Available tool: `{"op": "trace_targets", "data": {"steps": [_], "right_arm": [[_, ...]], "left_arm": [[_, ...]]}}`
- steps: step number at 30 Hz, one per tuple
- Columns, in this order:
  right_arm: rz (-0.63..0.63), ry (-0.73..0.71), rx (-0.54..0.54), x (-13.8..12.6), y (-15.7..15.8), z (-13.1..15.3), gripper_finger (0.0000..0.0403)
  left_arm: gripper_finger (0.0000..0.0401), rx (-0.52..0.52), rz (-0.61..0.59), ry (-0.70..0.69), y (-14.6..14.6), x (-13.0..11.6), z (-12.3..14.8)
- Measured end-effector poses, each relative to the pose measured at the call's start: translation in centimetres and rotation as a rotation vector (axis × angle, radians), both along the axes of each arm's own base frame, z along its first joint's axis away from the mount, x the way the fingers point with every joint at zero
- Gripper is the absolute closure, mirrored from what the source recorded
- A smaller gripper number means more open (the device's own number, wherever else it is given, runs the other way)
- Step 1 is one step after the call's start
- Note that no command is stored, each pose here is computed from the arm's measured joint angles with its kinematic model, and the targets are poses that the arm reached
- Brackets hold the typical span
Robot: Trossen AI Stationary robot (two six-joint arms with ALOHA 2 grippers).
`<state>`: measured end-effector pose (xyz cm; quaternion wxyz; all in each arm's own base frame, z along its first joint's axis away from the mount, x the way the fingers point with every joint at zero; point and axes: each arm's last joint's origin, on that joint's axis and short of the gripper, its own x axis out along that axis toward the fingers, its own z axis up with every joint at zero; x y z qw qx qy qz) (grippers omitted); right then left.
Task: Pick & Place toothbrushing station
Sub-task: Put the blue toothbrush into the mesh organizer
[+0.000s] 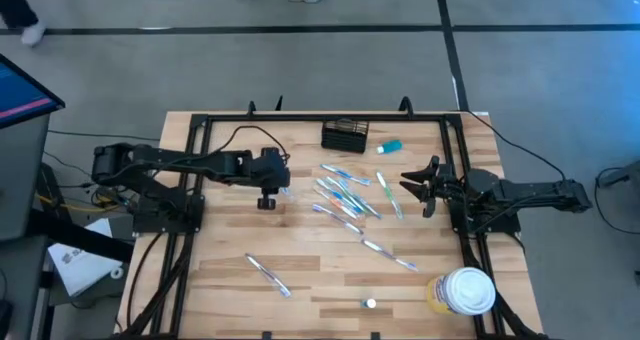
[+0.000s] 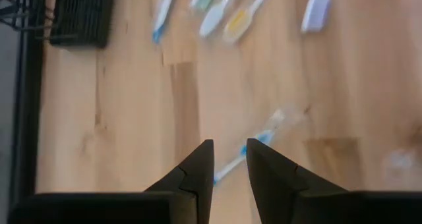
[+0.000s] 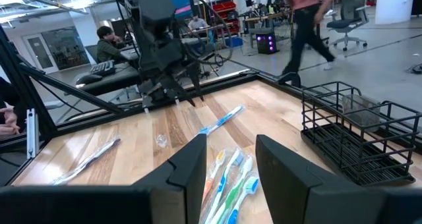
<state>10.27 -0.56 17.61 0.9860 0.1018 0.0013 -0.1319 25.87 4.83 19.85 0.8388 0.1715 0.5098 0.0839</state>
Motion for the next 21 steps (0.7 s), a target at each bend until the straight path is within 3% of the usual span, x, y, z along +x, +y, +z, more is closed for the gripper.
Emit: {"op": "trace_targets", "data": {"steps": [14, 21], "right_arm": [[0.000, 0.000, 0.000, 0.0, 0.0, 0.0, 0.0280], [0.000, 0.001, 0.000, 0.0, 0.0, 0.0, 0.0280]], "left_arm": [[0.0203, 0.106, -0.059, 0.165, 0.4, 1.1, -3.2], [0.0174, 0.123, -0.048, 0.192, 0.6, 1.5, -4.1]]}}
